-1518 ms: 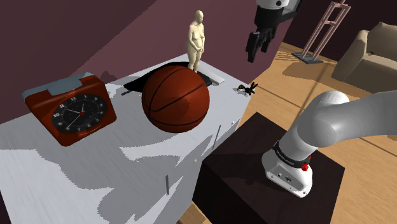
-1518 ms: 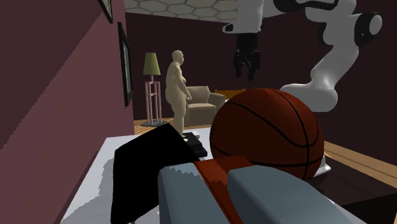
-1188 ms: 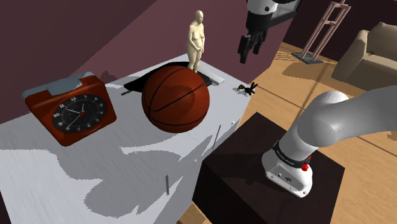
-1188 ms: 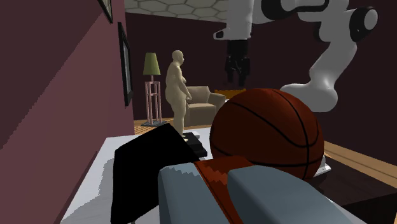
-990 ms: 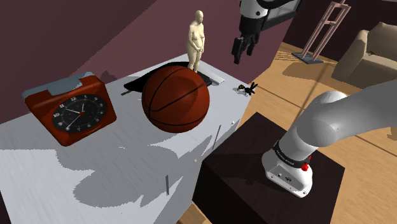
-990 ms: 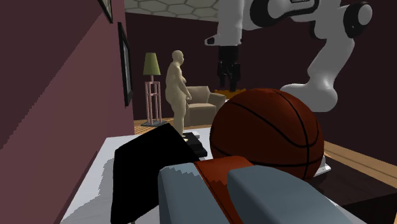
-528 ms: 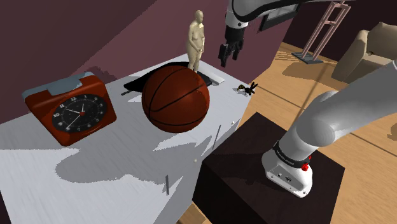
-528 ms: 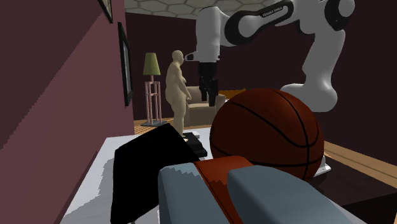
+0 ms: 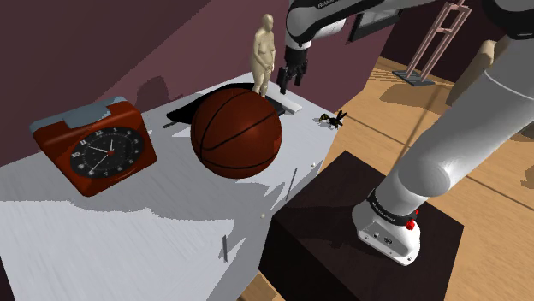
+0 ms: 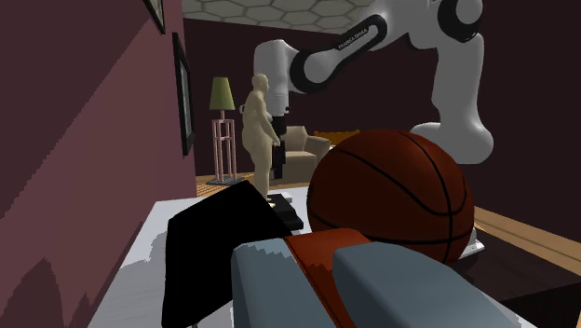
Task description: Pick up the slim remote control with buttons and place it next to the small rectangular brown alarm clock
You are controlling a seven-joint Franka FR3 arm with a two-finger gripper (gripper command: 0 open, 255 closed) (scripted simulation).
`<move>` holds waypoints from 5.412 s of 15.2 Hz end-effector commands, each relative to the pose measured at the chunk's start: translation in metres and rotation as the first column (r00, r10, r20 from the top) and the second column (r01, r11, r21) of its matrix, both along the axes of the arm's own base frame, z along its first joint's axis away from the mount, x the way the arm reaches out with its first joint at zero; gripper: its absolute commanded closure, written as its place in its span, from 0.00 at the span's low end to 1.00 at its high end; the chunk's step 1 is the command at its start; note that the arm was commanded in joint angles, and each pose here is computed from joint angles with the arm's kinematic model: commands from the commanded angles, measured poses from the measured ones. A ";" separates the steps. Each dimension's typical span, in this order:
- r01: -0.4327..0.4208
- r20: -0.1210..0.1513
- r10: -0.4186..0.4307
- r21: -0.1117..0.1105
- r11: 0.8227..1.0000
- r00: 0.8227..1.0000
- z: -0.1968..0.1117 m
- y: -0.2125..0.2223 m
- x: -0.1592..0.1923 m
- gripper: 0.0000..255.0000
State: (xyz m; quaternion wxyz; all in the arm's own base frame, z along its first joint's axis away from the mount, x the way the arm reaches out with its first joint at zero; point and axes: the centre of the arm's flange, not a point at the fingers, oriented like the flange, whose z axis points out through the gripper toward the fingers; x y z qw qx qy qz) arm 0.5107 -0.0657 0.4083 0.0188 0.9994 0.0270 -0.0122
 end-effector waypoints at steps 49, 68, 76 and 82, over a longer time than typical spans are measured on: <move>-0.009 0.008 0.009 0.028 1.000 1.000 0.022 -0.016 0.053 1.00; -0.009 0.008 0.009 0.028 1.000 1.000 0.123 -0.016 0.053 1.00; -0.009 0.008 0.009 0.028 1.000 1.000 0.165 -0.016 0.053 1.00; -0.009 0.008 0.009 0.028 1.000 1.000 0.197 -0.016 0.053 1.00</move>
